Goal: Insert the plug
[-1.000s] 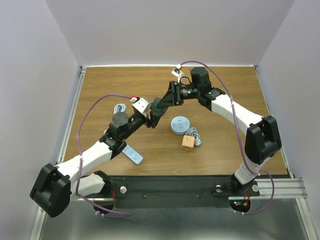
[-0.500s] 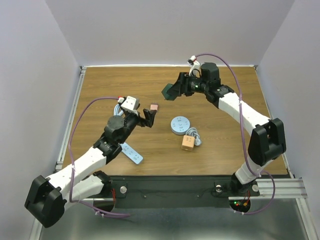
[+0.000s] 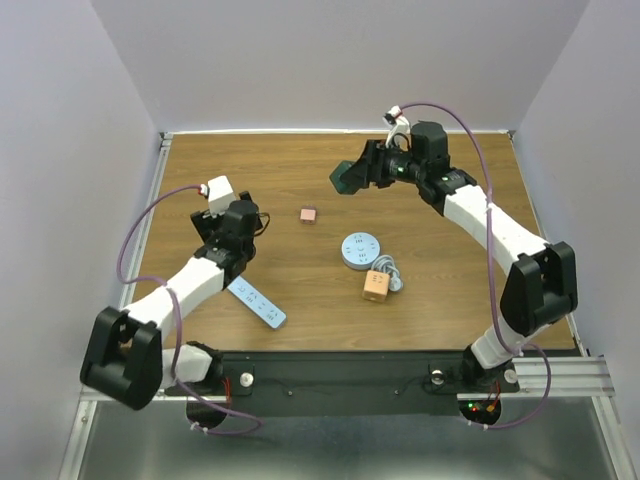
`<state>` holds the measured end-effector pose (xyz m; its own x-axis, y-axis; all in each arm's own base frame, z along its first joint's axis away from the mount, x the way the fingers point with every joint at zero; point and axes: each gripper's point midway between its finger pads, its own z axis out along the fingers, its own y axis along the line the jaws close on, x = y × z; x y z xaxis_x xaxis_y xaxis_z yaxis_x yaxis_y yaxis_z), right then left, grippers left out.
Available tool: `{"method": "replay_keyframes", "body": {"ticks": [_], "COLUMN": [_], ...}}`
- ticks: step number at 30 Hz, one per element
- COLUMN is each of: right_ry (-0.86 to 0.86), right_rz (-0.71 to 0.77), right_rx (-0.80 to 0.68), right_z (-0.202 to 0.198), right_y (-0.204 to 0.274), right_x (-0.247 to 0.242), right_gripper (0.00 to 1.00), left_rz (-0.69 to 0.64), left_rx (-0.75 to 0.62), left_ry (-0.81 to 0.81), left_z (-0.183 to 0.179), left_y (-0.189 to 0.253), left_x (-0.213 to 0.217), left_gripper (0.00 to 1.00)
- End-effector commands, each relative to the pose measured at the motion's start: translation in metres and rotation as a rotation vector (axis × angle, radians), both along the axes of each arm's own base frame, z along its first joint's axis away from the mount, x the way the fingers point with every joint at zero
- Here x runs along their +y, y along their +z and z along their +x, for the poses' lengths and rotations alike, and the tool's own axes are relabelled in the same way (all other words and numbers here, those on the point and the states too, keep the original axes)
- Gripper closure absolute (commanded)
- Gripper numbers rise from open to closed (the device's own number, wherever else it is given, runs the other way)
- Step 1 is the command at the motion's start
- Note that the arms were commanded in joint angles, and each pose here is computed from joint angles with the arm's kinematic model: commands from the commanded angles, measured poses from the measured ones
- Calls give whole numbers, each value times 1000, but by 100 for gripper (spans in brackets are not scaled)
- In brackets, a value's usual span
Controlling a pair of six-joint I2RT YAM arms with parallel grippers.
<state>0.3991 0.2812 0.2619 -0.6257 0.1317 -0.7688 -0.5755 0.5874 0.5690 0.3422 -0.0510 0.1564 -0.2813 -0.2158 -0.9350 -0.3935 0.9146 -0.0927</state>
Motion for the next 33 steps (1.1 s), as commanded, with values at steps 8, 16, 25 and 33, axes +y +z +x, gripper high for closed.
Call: {"method": "replay_keyframes", "body": {"ticks": [8, 16, 25, 33], "right_ry": [-1, -9, -19, -39], "right_rz": [79, 84, 82, 73], "right_rx": [-229, -242, -271, -272], "right_z": [-22, -25, -27, -27], "right_y": [83, 88, 97, 94], "right_x": [-16, -21, -25, -29], "right_gripper": [100, 100, 100, 99], "left_rz": [69, 127, 167, 162], "left_rx": [217, 427, 487, 553], "left_ry": [88, 38, 67, -2], "left_z": [30, 37, 35, 41], "left_y": [-56, -101, -115, -131], "left_x": [41, 33, 40, 29], "left_gripper": [3, 24, 31, 100]}}
